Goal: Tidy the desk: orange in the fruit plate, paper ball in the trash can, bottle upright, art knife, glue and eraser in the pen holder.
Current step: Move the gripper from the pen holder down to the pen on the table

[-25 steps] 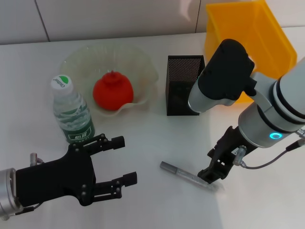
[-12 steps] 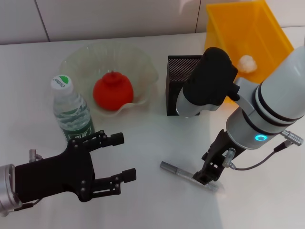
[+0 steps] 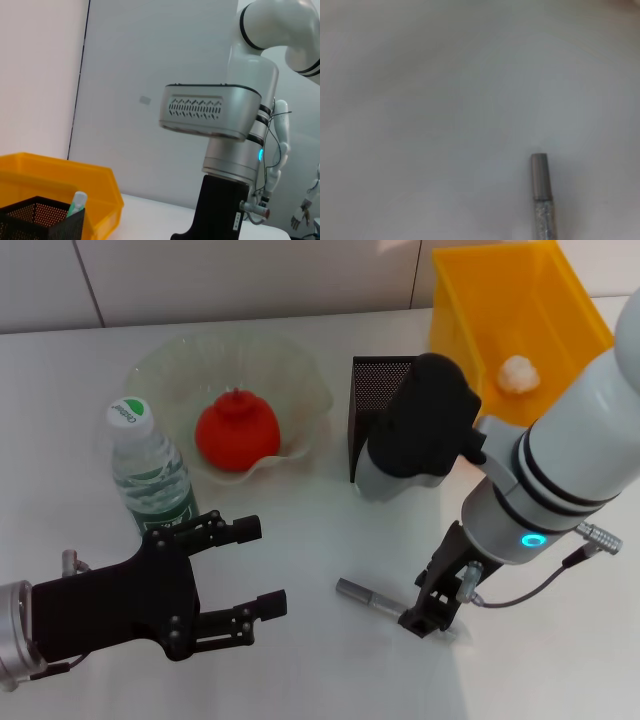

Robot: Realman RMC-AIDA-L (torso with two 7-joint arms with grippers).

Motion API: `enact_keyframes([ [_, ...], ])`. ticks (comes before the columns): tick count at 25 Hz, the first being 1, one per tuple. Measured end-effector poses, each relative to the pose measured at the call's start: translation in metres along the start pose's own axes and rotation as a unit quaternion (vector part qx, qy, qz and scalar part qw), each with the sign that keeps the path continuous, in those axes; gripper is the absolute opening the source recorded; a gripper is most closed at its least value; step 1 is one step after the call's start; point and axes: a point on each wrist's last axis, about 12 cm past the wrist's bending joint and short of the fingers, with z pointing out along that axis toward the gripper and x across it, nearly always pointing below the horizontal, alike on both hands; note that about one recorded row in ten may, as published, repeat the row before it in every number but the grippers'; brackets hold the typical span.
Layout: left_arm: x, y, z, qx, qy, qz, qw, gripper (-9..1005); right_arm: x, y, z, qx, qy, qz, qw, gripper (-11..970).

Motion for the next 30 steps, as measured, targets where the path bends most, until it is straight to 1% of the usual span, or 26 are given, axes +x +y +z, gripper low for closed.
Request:
enact_keyframes([
  [3,0.0001,-0.0007,-0.0003,0.002,0.0,0.0,1.0,815,-0.0019,0.0052,0.0061,-0.002,0.011,-0.009,1.0,457],
  [12,-0.0001,-0.0011,-0.0006,0.005,0.0,0.0,1.0,815,-0.005,0.0108,0.0097,0.001,0.016,-0.013,1.0,414],
  [18,-0.0003,-0.0022,-0.0004,0.01,-0.001,0.001,1.0,815,-0.0056,0.011,0.0097,0.003,0.017,-0.004,1.0,385],
  [30,0.0001,-0.004,-0.0015,0.012,-0.003,0.002,1.0,815,-0.0052,0.0099,0.0126,0.003,0.022,-0.002,1.0,328],
])
